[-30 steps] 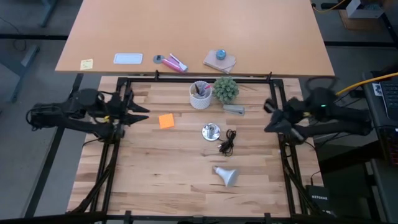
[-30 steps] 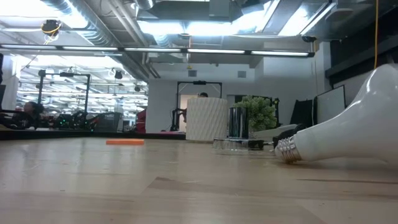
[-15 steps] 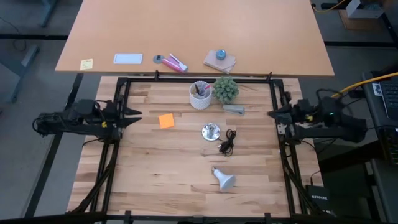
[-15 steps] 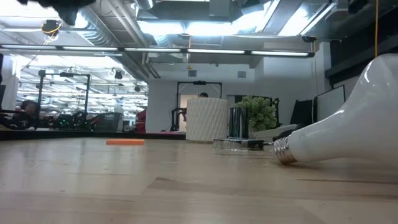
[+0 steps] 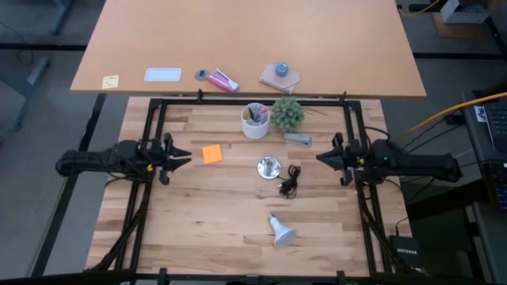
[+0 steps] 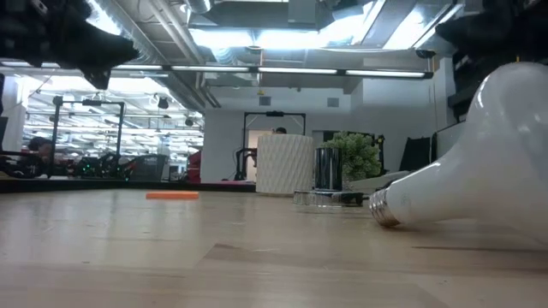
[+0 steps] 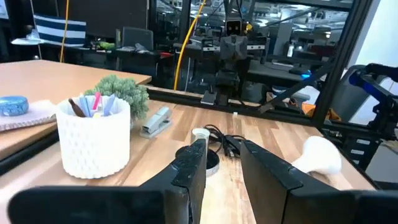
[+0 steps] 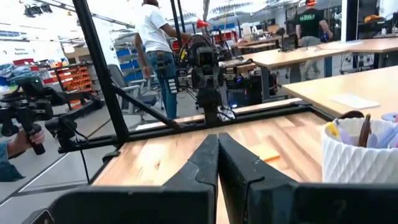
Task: Screw lightbulb
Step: Return to Home Position
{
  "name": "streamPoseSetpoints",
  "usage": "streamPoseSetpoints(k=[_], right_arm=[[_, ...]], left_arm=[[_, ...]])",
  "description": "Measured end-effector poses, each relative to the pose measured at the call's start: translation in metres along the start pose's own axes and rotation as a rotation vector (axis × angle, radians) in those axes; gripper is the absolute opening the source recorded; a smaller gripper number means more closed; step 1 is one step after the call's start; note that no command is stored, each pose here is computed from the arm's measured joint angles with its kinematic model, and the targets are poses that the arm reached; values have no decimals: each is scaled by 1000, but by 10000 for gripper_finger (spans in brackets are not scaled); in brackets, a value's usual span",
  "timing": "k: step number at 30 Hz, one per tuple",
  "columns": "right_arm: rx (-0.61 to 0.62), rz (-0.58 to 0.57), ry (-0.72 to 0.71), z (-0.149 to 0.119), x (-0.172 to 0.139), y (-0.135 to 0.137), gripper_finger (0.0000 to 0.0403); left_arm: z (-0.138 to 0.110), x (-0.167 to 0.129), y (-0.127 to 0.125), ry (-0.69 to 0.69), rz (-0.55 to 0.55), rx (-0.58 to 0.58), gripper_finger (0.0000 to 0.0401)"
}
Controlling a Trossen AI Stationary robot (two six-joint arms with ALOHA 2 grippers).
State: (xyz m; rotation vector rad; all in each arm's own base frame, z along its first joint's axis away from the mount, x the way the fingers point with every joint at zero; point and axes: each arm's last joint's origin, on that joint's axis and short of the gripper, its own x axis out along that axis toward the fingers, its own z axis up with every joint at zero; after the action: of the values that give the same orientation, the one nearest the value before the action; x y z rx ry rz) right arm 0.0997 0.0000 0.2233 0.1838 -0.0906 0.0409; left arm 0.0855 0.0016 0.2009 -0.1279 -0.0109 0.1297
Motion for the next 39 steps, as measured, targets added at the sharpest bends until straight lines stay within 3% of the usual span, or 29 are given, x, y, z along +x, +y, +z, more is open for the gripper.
streamPoseSetpoints(k=[13, 21, 26, 32, 39], right_arm=[[20, -3, -9, -44, 4, -9, 12], [13, -32, -5, -45, 4, -10, 12], [-10, -98, 75, -53, 3, -13, 12], [-7, -104, 216, -67, 1, -15, 12], [-5, -93, 224, -67, 1, -14, 12]], left_arm=[[-30, 11, 2, -35, -5, 2, 93], [-31, 11, 2, -40, -4, 50, 93], [-31, 11, 2, -40, -4, 88, 93], [-31, 11, 2, -40, -4, 58, 93], [-31, 11, 2, -39, -4, 58, 93]])
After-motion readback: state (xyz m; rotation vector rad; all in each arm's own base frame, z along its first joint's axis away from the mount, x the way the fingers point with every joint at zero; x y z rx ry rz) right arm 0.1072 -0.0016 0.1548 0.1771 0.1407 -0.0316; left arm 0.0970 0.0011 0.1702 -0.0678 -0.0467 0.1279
